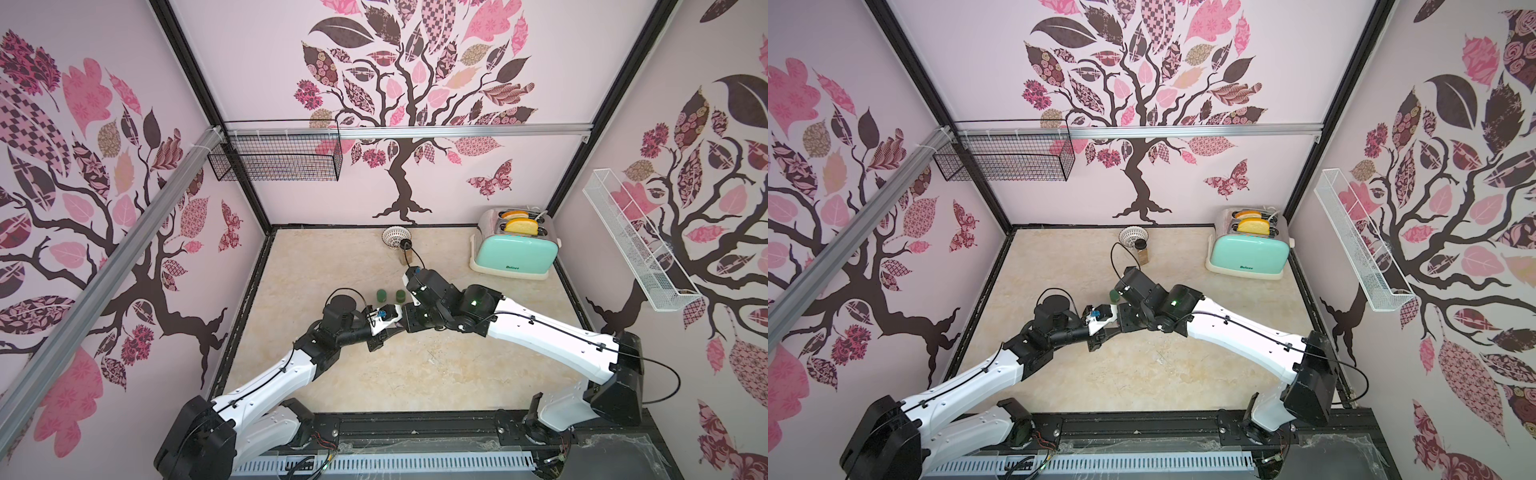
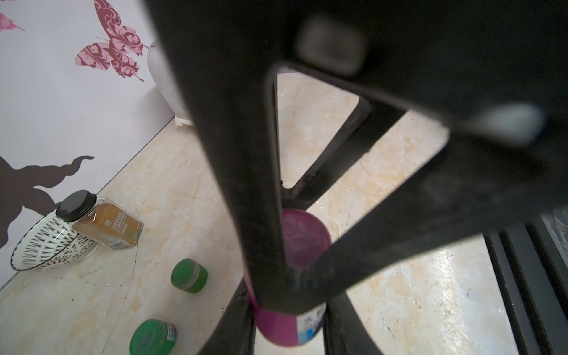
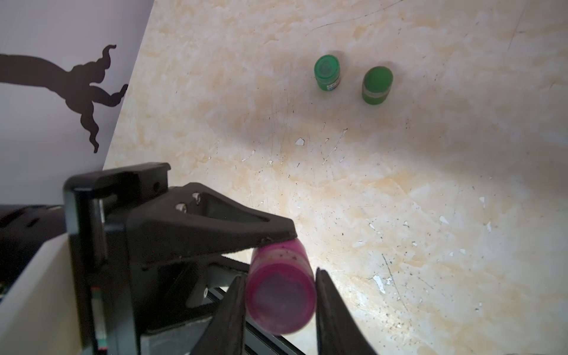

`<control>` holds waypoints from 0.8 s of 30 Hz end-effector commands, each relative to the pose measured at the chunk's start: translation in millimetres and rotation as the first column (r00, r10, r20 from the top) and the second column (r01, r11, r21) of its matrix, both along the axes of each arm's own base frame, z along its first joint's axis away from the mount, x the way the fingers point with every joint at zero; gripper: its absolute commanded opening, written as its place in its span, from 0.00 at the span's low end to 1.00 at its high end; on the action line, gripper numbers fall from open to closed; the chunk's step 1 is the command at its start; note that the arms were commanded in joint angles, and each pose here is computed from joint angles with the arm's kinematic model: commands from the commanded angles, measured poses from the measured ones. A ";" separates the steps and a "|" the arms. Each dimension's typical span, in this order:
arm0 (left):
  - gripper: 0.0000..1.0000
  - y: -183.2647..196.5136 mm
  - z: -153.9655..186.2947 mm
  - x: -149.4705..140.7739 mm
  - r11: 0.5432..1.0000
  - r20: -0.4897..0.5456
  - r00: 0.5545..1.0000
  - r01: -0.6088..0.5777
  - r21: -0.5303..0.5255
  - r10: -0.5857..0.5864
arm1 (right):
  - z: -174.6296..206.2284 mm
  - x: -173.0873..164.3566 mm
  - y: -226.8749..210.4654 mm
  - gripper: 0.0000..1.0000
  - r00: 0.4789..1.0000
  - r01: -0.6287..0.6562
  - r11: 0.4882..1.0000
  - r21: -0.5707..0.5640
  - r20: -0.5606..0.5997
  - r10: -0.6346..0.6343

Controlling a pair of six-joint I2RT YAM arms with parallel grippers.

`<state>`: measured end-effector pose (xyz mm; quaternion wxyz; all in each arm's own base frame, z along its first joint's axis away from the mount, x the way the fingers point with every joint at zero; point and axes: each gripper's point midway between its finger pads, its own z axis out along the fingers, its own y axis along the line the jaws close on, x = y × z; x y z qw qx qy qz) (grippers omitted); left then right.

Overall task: Close the paint jar lid
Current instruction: Screw the lid onto the paint jar.

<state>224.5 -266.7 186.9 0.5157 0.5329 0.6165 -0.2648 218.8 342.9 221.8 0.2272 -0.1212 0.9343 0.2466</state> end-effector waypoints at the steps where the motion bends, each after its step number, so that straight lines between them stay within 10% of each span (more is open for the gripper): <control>1: 0.21 -13.7 64.6 -1.9 0.988 0.208 0.977 0.070 -0.140 -0.040 | 22.1 -21.8 46.3 0.16 0.992 0.023 0.980 0.197 -0.128 0.002; 16: 0.22 -14.7 62.2 -3.7 0.988 0.203 0.978 0.080 -0.134 -0.052 | 94.3 1.1 -25.3 0.58 0.931 -0.196 0.976 0.096 0.331 0.154; 24: 0.22 -19.9 58.3 -13.1 0.982 0.171 0.978 0.143 -0.127 -0.121 | 96.0 -12.4 -39.0 0.72 0.739 -0.478 0.874 -0.085 0.499 0.453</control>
